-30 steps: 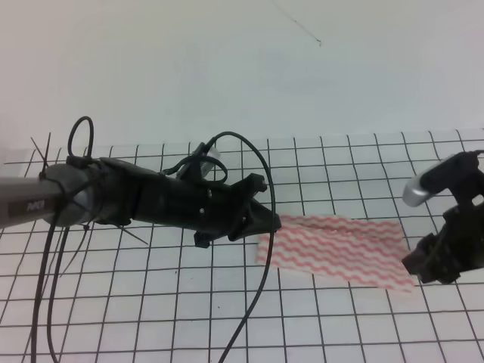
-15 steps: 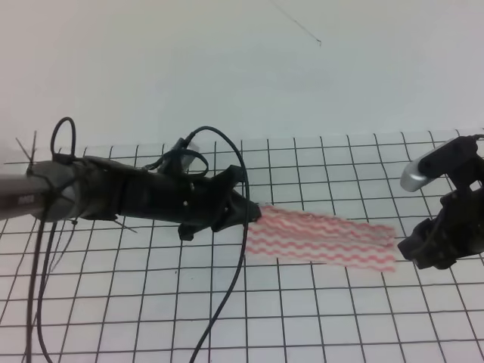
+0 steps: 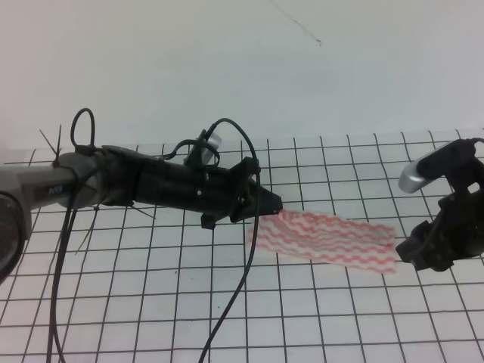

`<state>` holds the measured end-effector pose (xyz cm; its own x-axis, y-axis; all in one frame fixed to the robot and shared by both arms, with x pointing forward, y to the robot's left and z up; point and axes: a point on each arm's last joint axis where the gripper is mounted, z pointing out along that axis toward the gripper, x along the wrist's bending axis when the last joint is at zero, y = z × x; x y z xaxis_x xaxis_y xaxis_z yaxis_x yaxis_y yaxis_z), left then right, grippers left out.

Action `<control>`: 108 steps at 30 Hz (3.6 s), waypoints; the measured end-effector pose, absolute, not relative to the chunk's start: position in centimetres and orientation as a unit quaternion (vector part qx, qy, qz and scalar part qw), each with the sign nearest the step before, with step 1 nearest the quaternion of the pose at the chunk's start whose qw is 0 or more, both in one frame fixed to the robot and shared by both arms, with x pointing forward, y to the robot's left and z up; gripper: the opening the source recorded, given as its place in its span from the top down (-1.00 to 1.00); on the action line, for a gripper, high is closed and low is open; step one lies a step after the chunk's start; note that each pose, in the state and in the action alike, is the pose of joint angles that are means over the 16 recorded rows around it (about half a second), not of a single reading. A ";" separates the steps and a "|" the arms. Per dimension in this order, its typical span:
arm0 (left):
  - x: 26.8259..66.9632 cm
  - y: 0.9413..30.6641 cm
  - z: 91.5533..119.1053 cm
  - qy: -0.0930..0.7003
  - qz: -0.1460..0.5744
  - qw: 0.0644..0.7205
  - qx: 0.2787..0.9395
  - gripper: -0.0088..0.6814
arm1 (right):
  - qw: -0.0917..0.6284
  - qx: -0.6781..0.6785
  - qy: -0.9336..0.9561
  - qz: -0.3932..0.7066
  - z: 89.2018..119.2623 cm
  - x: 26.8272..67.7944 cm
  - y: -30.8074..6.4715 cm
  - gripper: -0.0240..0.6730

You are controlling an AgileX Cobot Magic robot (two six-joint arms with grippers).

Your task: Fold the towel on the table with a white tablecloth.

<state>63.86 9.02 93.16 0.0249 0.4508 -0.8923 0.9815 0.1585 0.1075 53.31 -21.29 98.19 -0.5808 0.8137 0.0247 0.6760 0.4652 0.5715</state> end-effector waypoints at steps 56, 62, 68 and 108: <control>57.1 14.8 111.6 0.480 -0.100 0.466 0.737 0.97 | -0.067 0.260 0.939 0.217 93.2 61.7 -11.2 0.92; 57.1 14.9 111.6 0.480 -0.093 0.463 0.739 0.97 | -0.034 0.266 0.944 0.194 94.6 61.7 -11.9 0.92; 57.1 14.9 111.6 0.480 -0.086 0.459 0.743 0.97 | 0.014 0.314 0.936 0.159 94.9 62.4 -12.8 0.92; 57.6 15.1 111.6 0.487 -0.063 0.465 0.737 0.97 | 0.009 0.280 0.937 0.207 92.2 62.3 -9.4 0.92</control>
